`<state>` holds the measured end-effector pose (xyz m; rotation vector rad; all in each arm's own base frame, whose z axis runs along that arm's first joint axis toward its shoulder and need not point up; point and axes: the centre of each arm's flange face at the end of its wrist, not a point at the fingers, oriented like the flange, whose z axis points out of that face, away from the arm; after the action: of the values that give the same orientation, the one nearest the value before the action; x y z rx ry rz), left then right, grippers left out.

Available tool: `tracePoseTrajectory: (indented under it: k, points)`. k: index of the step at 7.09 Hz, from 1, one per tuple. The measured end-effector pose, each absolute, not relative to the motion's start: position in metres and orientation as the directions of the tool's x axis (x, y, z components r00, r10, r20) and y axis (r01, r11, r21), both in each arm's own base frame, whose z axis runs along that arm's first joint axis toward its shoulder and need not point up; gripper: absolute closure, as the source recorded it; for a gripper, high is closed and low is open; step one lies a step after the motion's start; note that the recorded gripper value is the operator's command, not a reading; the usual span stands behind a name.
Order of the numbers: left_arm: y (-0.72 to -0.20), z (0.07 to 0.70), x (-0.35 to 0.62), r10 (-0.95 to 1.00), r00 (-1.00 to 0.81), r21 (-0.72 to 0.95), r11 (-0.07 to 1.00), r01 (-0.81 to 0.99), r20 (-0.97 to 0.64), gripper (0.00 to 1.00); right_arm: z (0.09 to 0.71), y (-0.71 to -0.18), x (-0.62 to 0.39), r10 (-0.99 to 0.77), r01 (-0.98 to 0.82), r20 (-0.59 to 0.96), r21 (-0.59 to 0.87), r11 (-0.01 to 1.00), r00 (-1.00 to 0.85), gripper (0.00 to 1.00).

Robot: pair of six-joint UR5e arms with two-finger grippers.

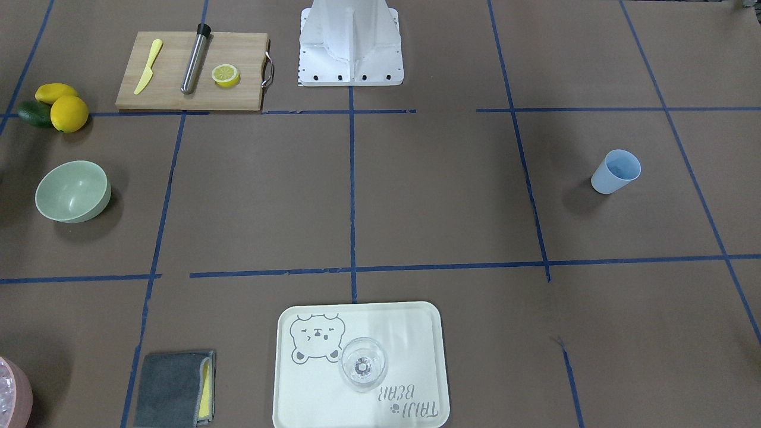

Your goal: Pour ice into bowl

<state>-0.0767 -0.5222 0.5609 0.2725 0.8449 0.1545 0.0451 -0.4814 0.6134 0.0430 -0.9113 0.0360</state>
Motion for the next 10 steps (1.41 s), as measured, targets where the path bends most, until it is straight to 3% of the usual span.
tracePoseTrajectory:
  k: [5,7,10]
  points:
    - [-0.518,0.564,-0.074,0.368,0.715,0.396,0.908,-0.138,-0.594,0.00,0.617,-0.484,0.044,-0.003,-0.050,0.790,0.043,0.998,0.613,0.00]
    - [-0.513,0.559,-0.068,0.370,0.711,0.392,0.909,-0.143,-0.598,0.00,0.636,-0.473,0.035,-0.085,-0.033,0.788,0.133,0.991,0.610,0.00]
    - [-0.509,0.561,-0.064,0.369,0.697,0.387,0.911,-0.141,-0.615,0.00,0.630,-0.466,-0.045,-0.175,0.042,0.802,0.185,0.982,0.571,0.00]
